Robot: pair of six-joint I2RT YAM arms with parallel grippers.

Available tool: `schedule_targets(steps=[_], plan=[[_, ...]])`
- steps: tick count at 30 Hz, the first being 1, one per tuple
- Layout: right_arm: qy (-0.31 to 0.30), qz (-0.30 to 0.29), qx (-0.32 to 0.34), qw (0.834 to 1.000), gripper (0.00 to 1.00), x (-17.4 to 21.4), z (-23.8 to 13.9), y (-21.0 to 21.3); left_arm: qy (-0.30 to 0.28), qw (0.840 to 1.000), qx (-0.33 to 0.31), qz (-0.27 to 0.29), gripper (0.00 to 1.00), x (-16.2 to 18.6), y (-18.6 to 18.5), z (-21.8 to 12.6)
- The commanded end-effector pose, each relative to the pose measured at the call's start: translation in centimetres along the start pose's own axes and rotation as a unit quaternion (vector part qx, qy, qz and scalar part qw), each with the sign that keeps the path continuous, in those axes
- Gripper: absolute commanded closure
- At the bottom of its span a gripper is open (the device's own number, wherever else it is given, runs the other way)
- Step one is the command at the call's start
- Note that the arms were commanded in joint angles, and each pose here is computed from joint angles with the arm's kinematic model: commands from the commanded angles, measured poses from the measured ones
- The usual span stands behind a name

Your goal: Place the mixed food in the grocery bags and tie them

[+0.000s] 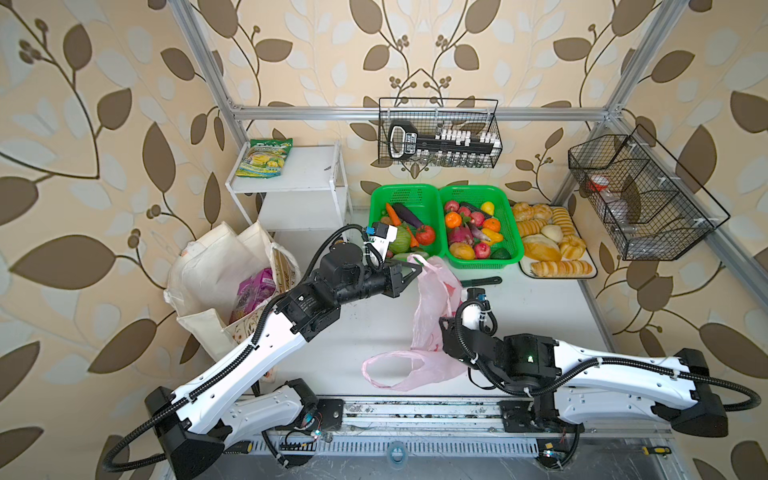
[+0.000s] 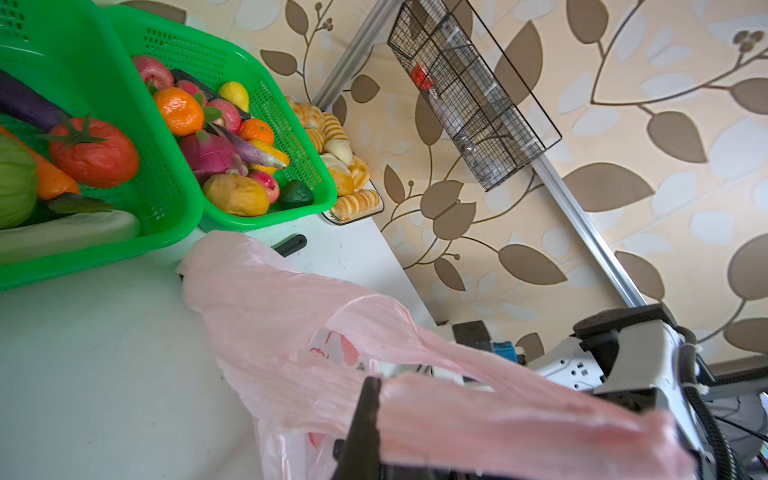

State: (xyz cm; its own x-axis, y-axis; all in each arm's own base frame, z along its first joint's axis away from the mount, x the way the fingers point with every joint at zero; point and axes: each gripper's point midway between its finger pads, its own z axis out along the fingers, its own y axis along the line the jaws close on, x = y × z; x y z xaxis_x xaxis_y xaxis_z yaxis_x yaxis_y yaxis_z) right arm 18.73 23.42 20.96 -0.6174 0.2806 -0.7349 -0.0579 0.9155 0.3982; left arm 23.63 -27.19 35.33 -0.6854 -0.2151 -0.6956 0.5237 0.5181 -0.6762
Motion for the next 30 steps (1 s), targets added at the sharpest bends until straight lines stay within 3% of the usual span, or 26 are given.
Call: schedule_targets(steps=[1,5,9,10,12,13,18,23,30], plan=[[-0.038,0.024,-0.005,0.999,1.00,-3.1,-1.5,-0.2,-0.054,0.991,-0.118,-0.027,1.00,-2.0,3.2,-2.1],[-0.003,0.003,-0.058,0.998,1.00,-4.5,-2.6,1.1,-0.060,0.971,-0.226,-0.053,1.00,-2.4,8.8,-3.0],[0.064,0.010,-0.098,0.993,1.00,-4.2,-2.7,1.4,-0.059,0.966,-0.208,-0.140,0.97,-4.0,11.6,-2.7],[0.072,0.013,-0.089,0.993,1.00,-4.4,-2.7,1.0,-0.054,0.971,-0.186,-0.140,0.91,-4.4,11.0,-2.2],[0.078,0.010,-0.072,0.994,1.00,-5.0,-2.5,0.1,-0.035,0.984,-0.128,-0.120,0.60,-4.7,9.0,-1.1],[0.078,0.014,-0.066,0.995,1.00,-5.3,-2.3,-0.2,-0.026,0.987,-0.108,-0.118,0.51,-4.6,8.4,-0.7],[0.084,0.113,-0.070,0.988,1.00,-6.7,-1.0,-2.5,0.024,0.989,-0.076,-0.122,0.23,-3.0,7.3,-0.3],[0.046,0.195,-0.061,0.978,1.00,-8.4,-1.0,-5.6,0.044,0.992,-0.037,-0.110,0.02,-1.3,5.6,-1.5],[0.056,0.205,-0.098,0.972,1.00,-9.0,-0.9,-5.1,0.073,0.991,0.022,-0.112,0.01,1.9,3.1,0.0]])
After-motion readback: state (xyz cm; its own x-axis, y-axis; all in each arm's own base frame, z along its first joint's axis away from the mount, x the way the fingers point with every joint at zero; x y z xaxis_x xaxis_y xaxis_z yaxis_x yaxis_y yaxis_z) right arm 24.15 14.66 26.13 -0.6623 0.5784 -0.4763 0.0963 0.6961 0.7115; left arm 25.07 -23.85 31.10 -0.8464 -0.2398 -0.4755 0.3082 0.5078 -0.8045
